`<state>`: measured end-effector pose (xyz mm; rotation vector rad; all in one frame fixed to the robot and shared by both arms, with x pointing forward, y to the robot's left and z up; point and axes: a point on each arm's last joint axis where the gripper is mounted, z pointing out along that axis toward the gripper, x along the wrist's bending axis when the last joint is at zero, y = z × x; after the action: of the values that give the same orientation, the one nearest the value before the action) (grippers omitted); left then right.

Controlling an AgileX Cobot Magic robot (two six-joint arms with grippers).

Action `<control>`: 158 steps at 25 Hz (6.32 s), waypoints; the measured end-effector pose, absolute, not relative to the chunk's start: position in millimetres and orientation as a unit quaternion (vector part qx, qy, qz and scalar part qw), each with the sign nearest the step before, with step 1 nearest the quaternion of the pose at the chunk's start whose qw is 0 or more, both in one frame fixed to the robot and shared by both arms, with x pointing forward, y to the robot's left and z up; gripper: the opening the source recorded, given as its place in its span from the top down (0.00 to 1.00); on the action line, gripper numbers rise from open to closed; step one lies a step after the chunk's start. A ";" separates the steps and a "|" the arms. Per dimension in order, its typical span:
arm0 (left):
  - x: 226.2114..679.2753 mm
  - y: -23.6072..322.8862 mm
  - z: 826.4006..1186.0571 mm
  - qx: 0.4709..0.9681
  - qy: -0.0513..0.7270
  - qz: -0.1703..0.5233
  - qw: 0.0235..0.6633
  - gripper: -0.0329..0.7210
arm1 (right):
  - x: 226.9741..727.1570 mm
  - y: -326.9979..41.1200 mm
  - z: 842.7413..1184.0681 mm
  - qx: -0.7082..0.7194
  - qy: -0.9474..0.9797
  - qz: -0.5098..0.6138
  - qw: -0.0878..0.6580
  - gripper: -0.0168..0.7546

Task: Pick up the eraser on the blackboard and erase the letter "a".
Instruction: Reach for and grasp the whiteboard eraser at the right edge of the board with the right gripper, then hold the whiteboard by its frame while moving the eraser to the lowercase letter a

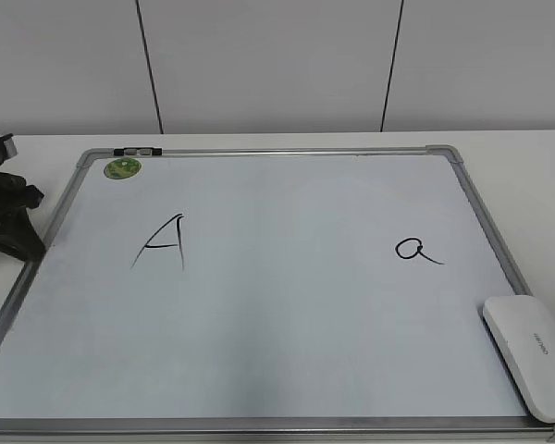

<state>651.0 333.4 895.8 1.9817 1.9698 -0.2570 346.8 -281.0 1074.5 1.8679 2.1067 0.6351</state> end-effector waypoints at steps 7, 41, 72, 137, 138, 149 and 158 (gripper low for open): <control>650.9 333.6 895.7 0.697 0.692 -0.090 0.166 0.91 | 390.8 -280.1 1051.8 0.649 0.732 0.181 0.104 0.22; 650.8 333.6 895.8 0.697 0.692 -0.091 0.165 0.91 | 489.1 -275.6 949.8 0.665 0.742 0.086 0.017 0.14; 650.8 333.6 895.8 0.697 0.692 -0.091 0.165 0.91 | 503.6 -274.9 921.8 0.667 0.741 0.071 0.003 0.23; 650.9 332.8 896.1 0.694 0.693 -0.094 0.169 0.91 | 663.2 -251.0 941.8 0.612 0.789 0.059 0.007 0.27; 651.0 332.7 896.1 0.694 0.694 -0.094 0.169 0.91 | 663.9 -246.6 939.1 0.608 0.792 0.059 0.007 0.27; 651.0 332.6 896.2 0.693 0.694 -0.094 0.170 0.90 | 666.1 -237.1 927.6 0.601 0.797 0.056 0.000 0.27; 651.0 332.6 896.2 0.693 0.694 -0.094 0.170 0.90 | 661.5 -208.5 926.1 0.567 0.822 0.047 -0.001 0.27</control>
<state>651.0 332.6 896.2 1.9700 1.9717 -0.2677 661.5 -208.5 926.1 1.7838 2.5840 0.1478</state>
